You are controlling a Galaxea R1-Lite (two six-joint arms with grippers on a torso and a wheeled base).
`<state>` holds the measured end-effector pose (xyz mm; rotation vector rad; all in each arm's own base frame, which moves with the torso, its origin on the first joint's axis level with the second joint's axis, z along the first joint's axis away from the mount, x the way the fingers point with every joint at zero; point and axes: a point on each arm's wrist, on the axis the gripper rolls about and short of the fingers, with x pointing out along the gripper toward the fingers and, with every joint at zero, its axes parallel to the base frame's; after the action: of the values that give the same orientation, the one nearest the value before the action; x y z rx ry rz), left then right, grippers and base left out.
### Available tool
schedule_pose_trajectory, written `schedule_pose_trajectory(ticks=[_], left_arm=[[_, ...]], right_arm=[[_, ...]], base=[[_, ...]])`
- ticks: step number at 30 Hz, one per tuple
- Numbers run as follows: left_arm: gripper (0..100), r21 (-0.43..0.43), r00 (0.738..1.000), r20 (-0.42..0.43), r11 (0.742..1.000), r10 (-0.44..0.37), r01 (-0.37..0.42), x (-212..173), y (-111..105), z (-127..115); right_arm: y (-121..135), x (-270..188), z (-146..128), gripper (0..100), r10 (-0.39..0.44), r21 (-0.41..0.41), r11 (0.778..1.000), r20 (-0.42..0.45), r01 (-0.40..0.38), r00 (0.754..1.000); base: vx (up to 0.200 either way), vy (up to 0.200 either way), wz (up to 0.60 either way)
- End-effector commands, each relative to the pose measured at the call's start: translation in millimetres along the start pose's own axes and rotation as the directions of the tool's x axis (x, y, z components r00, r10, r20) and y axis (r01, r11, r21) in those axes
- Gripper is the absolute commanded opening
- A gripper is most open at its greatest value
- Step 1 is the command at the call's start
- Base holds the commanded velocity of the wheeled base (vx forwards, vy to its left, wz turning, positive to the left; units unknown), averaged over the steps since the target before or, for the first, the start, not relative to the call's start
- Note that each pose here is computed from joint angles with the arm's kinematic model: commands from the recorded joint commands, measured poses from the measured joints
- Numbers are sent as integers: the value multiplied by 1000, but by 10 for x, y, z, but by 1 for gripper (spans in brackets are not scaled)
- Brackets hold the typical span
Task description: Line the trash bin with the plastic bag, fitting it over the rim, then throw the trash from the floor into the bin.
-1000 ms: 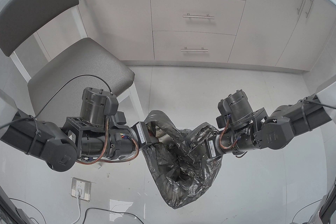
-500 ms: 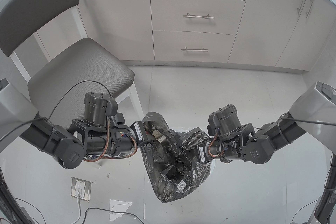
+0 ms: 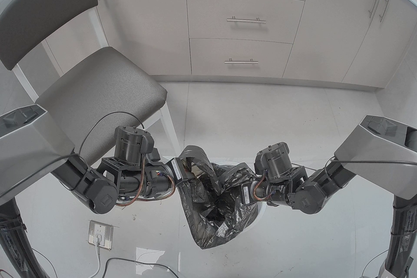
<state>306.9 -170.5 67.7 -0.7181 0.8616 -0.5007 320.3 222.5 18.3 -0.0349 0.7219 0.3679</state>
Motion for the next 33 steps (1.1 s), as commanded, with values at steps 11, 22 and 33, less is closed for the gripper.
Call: schedule_pose_trajectory(ticks=[11, 22, 33], left_arm=[[0, -18, 998, -41, 999, 40, -40, 201, 200, -105], [0, -25, 996, -62, 998, 62, -64, 290, 286, -150], [0, 83, 993, -75, 993, 90, -84, 427, 418, -197]], right_arm=[[-145, 58, -182, 0, -54, 6, 998, -56, 55, 997], [-150, 12, -323, 0, -65, -17, 998, -101, 64, 993], [-216, 56, -436, 0, -93, -7, 996, -89, 93, 992]], base=[[0, 0, 0], [0, 0, 0], [0, 0, 0]])
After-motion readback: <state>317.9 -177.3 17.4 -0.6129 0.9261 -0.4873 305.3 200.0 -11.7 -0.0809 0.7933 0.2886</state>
